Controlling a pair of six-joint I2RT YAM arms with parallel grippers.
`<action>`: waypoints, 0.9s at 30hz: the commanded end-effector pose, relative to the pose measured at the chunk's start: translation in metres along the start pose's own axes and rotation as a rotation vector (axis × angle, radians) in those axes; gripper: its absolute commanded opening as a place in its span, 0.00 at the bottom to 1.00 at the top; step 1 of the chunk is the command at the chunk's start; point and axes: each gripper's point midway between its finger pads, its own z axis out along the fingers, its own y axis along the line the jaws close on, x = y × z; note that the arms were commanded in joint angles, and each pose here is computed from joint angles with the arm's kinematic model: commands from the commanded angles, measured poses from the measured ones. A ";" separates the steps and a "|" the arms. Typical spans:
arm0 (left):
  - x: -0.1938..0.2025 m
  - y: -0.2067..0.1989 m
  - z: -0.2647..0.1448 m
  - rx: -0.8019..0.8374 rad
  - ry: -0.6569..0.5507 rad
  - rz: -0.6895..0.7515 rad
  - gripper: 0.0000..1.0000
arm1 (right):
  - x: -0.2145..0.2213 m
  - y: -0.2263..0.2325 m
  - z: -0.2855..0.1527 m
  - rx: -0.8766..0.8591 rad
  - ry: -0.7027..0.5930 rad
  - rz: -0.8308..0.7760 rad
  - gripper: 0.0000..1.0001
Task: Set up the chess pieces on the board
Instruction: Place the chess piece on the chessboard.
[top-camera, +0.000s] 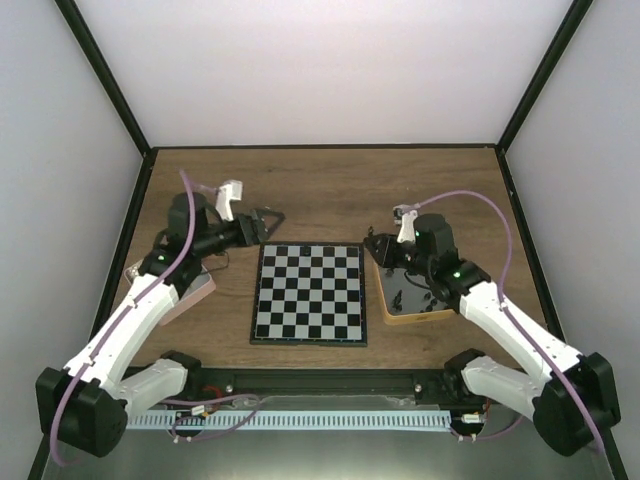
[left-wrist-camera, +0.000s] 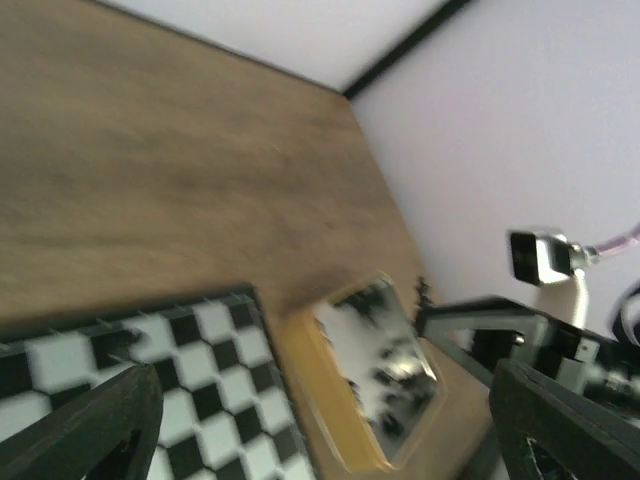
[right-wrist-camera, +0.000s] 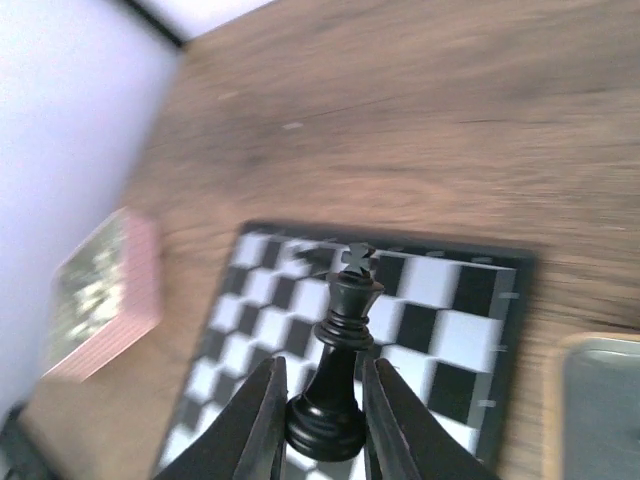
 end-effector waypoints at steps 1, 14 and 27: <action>0.037 -0.046 0.005 0.164 0.129 -0.140 0.90 | 0.019 0.095 -0.036 -0.557 0.061 -0.193 0.15; 0.097 -0.126 0.016 0.452 0.342 -0.223 0.76 | 0.059 0.155 -0.117 -1.078 0.107 -0.438 0.17; 0.113 -0.158 0.009 0.582 0.458 -0.180 0.55 | 0.062 0.160 -0.102 -0.979 0.129 -0.456 0.16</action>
